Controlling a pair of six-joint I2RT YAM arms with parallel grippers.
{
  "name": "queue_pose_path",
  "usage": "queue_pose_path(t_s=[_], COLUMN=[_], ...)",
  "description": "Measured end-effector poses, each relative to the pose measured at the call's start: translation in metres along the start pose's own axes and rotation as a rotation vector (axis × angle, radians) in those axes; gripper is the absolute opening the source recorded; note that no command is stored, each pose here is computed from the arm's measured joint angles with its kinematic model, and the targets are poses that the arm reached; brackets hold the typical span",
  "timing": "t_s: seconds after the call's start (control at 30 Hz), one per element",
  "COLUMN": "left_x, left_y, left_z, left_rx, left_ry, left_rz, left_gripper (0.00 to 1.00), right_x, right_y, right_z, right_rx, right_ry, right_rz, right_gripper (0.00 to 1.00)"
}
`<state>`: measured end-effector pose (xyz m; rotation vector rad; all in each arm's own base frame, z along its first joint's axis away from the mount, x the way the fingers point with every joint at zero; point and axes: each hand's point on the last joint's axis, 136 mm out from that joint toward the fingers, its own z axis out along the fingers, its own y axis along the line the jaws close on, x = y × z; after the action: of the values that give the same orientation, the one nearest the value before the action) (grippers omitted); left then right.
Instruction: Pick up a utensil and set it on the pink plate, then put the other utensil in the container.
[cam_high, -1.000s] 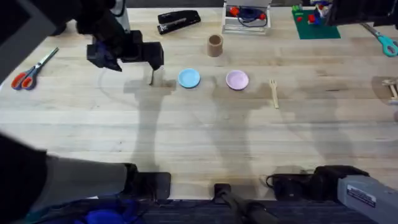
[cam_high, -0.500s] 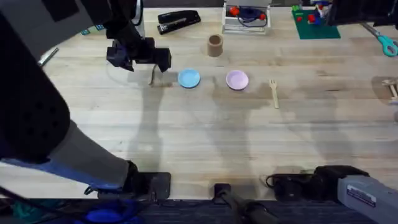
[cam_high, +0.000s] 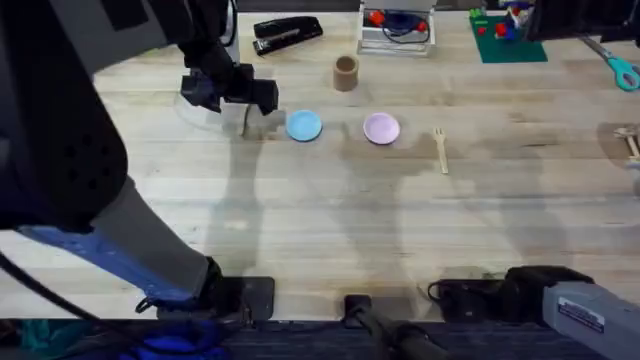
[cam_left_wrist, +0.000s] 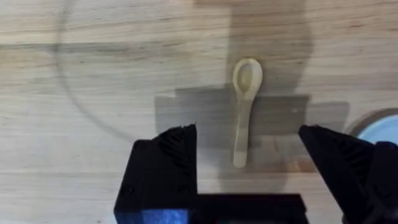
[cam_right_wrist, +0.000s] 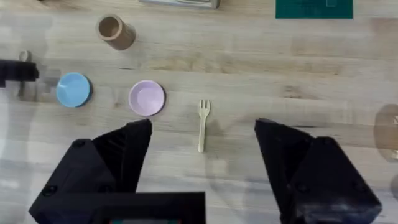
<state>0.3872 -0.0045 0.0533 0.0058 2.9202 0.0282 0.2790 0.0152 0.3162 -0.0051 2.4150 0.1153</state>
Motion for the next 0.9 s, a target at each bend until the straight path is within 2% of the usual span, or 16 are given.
queue_pose_path(t_s=[0.03,0.1,0.9], left_x=[-0.0017,-0.0005,-0.0009], left_y=[-0.0003,-0.0007,-0.0008], left_z=[0.0135,0.0158,0.0158], left_rx=[0.000,0.002,0.002], left_ry=[0.009,0.016,0.015], left_rz=[0.001,0.001,0.001], left_gripper=[0.992,0.992,0.994], right_x=[0.0001,0.0001,0.0002], right_y=[0.0000,0.0000,0.0000], right_z=[0.0000,0.0000,0.0000], right_rx=[0.000,0.000,0.000], right_ry=[0.000,0.000,0.001], right_rz=[0.000,0.000,0.000], right_gripper=[0.996,0.996,0.996])
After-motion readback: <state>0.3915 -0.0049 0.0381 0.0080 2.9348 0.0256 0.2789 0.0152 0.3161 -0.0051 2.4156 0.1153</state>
